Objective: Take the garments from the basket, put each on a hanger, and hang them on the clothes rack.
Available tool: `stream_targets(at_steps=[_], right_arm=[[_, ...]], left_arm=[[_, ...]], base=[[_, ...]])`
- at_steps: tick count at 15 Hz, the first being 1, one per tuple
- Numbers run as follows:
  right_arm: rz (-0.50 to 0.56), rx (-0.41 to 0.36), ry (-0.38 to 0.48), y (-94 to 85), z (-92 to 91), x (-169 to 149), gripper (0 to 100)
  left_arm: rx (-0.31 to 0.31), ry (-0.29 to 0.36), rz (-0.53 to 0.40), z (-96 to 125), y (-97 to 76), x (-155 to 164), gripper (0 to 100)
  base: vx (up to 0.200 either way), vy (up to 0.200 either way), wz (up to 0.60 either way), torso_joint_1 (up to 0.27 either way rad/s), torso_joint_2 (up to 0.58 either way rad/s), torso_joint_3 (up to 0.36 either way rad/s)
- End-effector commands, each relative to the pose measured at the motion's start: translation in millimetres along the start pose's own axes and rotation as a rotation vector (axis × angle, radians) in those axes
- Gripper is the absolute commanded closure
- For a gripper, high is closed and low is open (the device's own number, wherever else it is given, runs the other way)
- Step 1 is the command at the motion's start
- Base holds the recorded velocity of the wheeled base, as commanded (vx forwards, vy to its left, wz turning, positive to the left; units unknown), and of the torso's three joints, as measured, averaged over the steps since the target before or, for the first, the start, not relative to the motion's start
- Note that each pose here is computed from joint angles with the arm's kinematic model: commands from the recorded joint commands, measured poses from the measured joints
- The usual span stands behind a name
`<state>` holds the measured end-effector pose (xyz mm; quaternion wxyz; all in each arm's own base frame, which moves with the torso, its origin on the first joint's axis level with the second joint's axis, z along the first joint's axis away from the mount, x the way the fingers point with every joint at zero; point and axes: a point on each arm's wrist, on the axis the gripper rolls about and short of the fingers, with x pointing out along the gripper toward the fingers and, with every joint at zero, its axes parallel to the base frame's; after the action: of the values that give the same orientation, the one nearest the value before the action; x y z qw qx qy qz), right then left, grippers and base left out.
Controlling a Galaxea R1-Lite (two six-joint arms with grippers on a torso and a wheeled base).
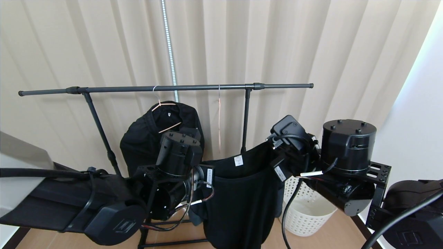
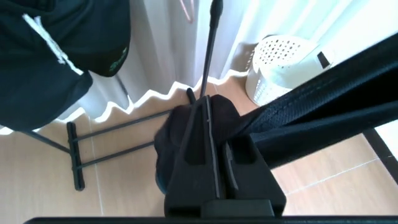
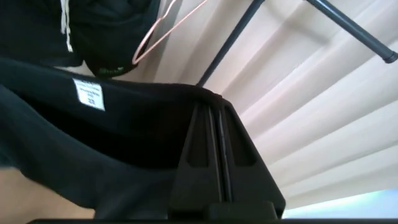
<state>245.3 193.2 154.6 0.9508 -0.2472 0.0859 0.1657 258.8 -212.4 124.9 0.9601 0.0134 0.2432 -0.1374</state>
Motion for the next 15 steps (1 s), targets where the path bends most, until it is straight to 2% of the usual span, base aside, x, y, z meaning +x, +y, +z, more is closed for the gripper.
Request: stream_targets(at_steps=[1, 4, 7, 12, 15], right_arm=[[0.012, -0.051, 0.036, 3.5, -10.7, -1, 100], [0.021, -0.065, 0.057, 6.9, -16.1, 2, 100], [0.026, -0.075, 0.08, 12.9, -21.4, 9, 100], [0.005, -0.052, 0.032, 10.1, -15.0, 8, 100], [0.002, -0.063, 0.006, 2.3, -11.9, -7, 100]], left_arm=[[-0.02, -0.023, -0.014, 15, 7.9, -14, 100], [-0.008, 0.023, -0.012, 19, 11.8, -20, 100], [-0.012, 0.029, -0.028, 20, 14.2, -24, 100], [-0.017, 0.033, -0.021, 20, 16.7, -21, 100], [-0.022, 0.029, -0.018, 21, 17.8, -21, 100]], base=[[0.0, 0.0, 0.0, 0.0, 0.0, 0.0], [0.0, 0.0, 0.0, 0.0, 0.0, 0.0], [0.0, 0.0, 0.0, 0.0, 0.0, 0.0], [0.0, 0.0, 0.0, 0.0, 0.0, 0.0], [0.0, 0.0, 0.0, 0.0, 0.0, 0.0]])
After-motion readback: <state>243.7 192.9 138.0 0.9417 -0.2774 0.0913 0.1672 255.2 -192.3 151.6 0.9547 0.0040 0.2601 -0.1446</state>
